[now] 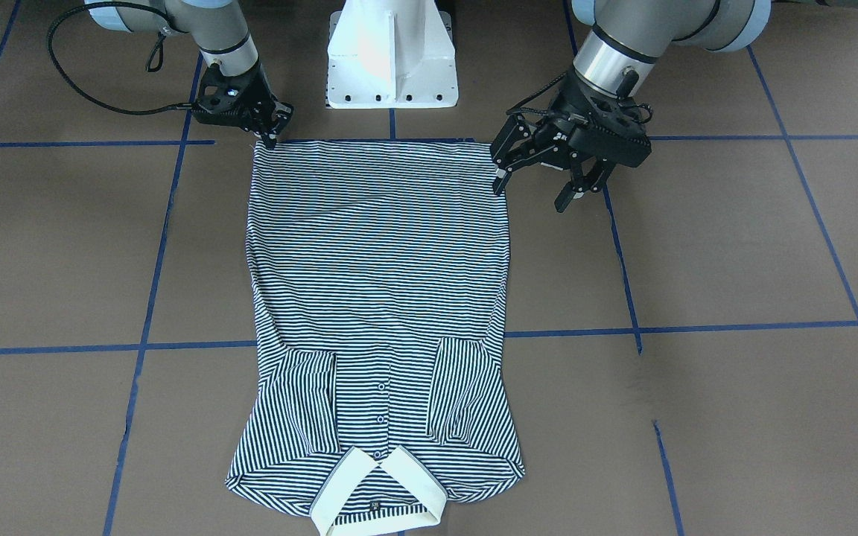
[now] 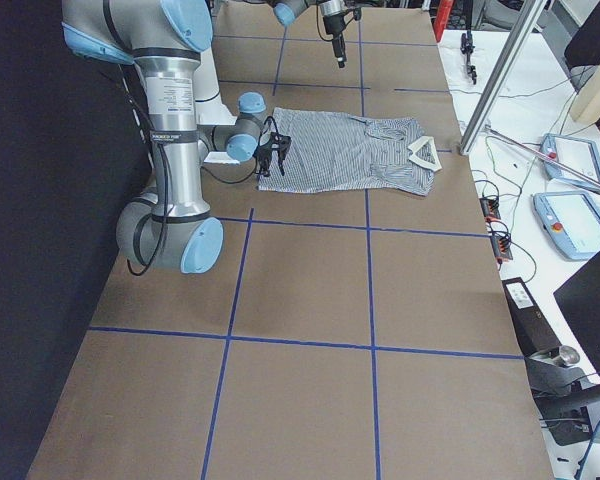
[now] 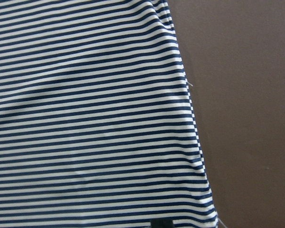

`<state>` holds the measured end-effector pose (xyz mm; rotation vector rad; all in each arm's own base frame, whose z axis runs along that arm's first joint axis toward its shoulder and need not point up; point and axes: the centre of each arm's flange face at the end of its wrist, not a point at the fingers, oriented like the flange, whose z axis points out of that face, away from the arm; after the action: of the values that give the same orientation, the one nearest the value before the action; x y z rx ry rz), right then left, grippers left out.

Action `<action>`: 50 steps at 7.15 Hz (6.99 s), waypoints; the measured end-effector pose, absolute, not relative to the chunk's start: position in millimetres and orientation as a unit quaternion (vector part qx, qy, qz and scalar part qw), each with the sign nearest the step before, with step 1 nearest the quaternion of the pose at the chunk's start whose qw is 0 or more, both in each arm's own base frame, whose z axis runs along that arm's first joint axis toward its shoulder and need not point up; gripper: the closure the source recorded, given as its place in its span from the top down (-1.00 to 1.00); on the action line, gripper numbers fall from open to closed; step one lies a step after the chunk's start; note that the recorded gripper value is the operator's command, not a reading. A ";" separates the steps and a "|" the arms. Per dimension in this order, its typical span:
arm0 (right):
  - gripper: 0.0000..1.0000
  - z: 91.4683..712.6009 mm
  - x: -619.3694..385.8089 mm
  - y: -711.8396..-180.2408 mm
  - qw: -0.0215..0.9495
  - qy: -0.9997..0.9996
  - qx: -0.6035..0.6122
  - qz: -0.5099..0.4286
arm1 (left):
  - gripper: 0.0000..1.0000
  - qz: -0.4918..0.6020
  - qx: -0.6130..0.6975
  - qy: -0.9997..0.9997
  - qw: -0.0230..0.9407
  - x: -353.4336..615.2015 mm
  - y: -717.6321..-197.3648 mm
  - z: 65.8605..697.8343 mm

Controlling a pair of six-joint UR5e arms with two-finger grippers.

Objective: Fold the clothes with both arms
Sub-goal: 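Lower both grippers toward the hem corners nearest the robot, then grasp the hem corners nearest the robot with both grippers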

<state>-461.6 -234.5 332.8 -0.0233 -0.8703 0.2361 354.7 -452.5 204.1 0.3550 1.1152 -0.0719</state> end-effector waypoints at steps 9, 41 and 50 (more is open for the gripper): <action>1.00 366.9 -476.2 -236.3 0.914 -0.387 -0.019 0.121 | 1.00 -0.066 0.104 0.547 0.828 384.9 -423.9 199.9; -1.00 306.5 -437.1 -253.6 0.882 -0.447 -0.052 0.140 | -0.54 -0.243 -0.015 0.372 0.896 538.3 -237.4 306.9; -1.00 300.5 -426.6 -258.0 0.877 -0.454 -0.069 0.138 | -1.00 -0.217 -0.003 0.386 0.897 521.4 -238.3 295.1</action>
<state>-426.6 -258.0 300.5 -0.1430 -0.9480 0.2880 521.4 -238.3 295.1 -0.0069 0.7995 -0.4493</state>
